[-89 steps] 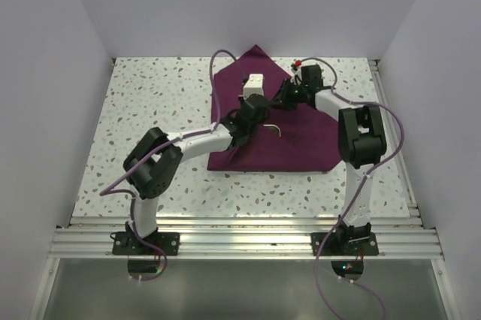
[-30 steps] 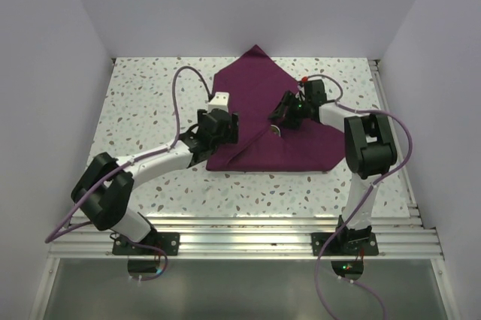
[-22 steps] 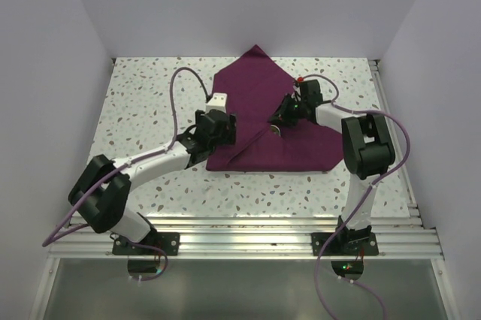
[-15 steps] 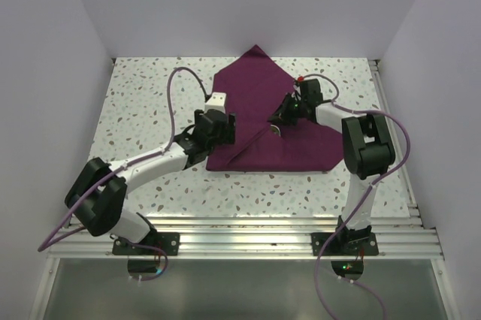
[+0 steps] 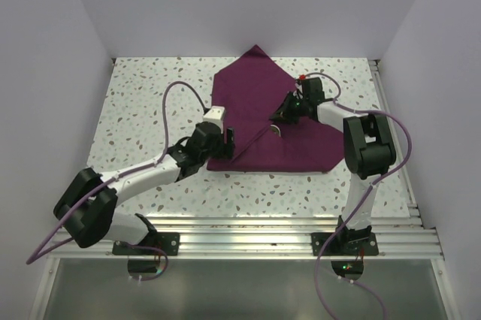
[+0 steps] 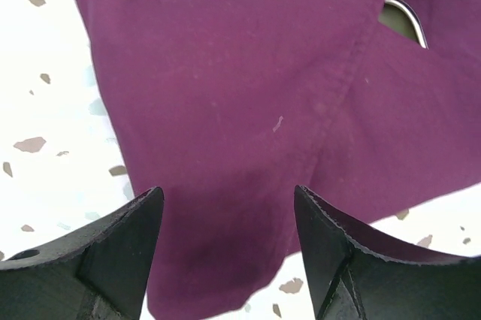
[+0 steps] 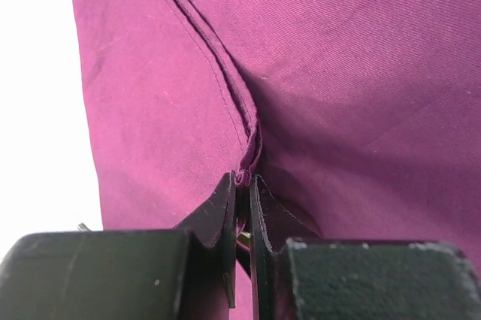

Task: Prepare the surgical pack

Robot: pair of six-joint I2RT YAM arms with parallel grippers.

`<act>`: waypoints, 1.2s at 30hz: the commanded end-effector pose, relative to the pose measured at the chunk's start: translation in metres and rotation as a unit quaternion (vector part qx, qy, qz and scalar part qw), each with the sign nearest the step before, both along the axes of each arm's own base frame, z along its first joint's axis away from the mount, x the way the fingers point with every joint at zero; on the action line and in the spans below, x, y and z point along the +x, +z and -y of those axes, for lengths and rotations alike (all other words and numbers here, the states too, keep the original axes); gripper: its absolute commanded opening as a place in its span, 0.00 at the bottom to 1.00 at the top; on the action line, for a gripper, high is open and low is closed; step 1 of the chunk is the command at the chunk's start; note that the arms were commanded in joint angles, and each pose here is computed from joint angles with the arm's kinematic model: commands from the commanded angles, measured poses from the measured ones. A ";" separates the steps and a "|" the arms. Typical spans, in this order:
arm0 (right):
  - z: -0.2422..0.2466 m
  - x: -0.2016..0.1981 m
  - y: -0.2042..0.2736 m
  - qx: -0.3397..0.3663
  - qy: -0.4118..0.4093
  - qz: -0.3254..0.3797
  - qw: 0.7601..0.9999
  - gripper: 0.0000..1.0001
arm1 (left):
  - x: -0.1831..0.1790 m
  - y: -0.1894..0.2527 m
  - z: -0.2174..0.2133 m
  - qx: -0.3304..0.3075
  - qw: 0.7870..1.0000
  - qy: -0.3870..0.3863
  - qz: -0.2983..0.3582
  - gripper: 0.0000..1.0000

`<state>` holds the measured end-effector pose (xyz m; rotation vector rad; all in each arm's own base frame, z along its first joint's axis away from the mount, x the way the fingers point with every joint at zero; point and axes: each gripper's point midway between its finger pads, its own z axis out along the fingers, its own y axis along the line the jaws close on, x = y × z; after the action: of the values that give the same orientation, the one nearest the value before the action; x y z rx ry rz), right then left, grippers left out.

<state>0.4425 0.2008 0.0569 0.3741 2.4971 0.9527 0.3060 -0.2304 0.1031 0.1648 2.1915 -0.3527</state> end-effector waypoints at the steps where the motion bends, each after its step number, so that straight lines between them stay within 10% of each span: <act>1: 0.007 0.016 0.034 -0.002 -0.004 0.047 0.999 0.00 | -0.004 0.019 0.017 -0.060 0.998 -0.019 0.017 0.73; 19: 0.018 0.019 0.007 -0.012 -0.017 0.030 0.999 0.00 | -0.041 -0.036 0.037 -0.108 0.991 -0.054 -0.057 0.60; 29: 0.021 0.024 0.004 -0.016 -0.020 0.030 0.999 0.01 | -0.045 0.023 0.049 -0.110 0.992 -0.068 -0.008 0.61; 36: 0.025 0.026 0.003 -0.022 -0.021 0.033 0.999 0.24 | -0.044 0.044 0.043 -0.119 0.991 -0.067 0.002 0.65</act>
<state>0.4484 0.1872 0.0479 0.3911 2.4993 0.9252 0.2561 -0.2765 0.1318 0.1918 2.1392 -0.6957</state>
